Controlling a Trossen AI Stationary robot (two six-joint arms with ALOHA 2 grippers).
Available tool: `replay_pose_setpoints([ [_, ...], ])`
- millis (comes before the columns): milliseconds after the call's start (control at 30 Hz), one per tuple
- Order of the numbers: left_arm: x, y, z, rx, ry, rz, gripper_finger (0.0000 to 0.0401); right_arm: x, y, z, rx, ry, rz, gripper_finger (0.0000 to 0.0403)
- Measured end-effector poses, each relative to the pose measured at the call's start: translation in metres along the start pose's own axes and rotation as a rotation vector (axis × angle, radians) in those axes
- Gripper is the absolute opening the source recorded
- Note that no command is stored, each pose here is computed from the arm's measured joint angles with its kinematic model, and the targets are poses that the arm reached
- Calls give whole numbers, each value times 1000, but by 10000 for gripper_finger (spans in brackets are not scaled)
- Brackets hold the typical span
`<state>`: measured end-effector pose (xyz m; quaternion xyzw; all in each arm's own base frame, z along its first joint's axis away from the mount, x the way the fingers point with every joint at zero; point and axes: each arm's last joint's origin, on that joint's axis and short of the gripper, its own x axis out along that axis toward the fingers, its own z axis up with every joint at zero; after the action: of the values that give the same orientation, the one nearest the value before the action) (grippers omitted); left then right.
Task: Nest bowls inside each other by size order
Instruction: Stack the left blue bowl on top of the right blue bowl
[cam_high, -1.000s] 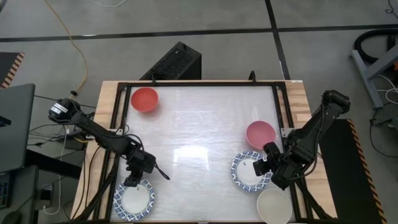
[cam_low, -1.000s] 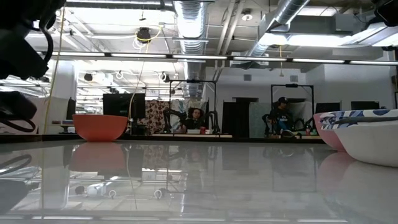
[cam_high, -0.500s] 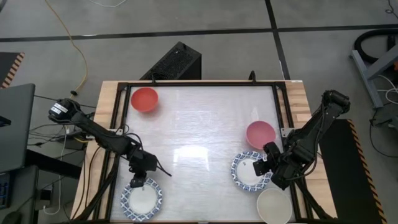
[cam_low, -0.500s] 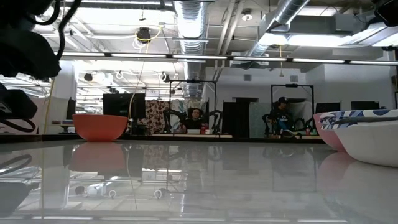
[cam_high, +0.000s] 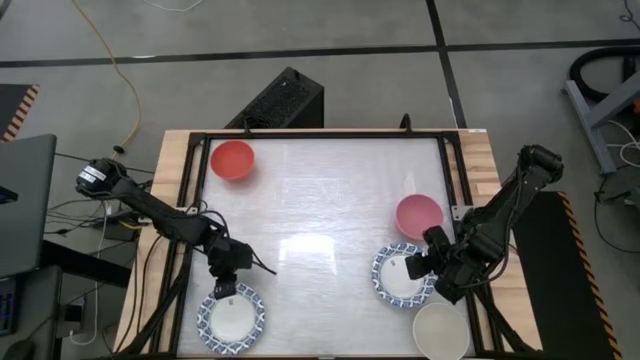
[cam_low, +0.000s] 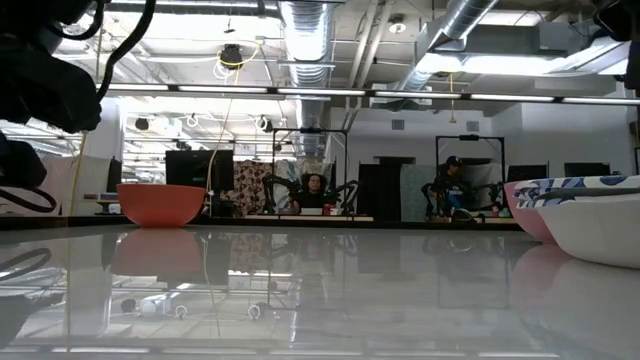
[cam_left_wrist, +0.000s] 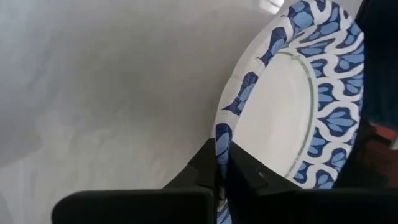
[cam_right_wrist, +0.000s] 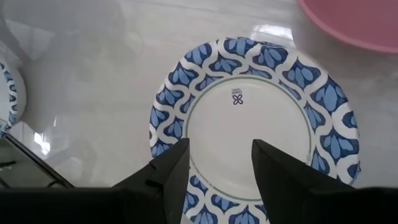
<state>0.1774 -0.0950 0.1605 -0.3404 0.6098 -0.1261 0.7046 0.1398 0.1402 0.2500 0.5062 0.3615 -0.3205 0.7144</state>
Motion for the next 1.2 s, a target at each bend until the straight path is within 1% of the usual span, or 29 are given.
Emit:
replay_pose_setpoints([
  [100,-7,0,1,-8,-35,-6,0,1,1,2,2,-5,-2,194],
  [167,-13,1,4,-44,-84,-11,0,2,2,3,-4,-9,-3,194],
  [367,-38,8,13,-164,-271,-14,0,3,3,5,3,-17,-6,194],
  [633,-70,16,19,-245,-495,-38,0,3,4,6,11,-30,11,194],
  [733,-80,19,23,-275,-585,-49,0,5,8,9,8,-48,35,194],
  [900,-93,20,34,-302,-717,-119,0,9,18,17,-5,-104,91,194],
  [1033,-100,20,40,-311,-818,-131,0,14,26,28,-32,-133,114,194],
  [1200,-106,26,45,-417,-929,-117,0,22,39,47,-51,-181,151,194],
])
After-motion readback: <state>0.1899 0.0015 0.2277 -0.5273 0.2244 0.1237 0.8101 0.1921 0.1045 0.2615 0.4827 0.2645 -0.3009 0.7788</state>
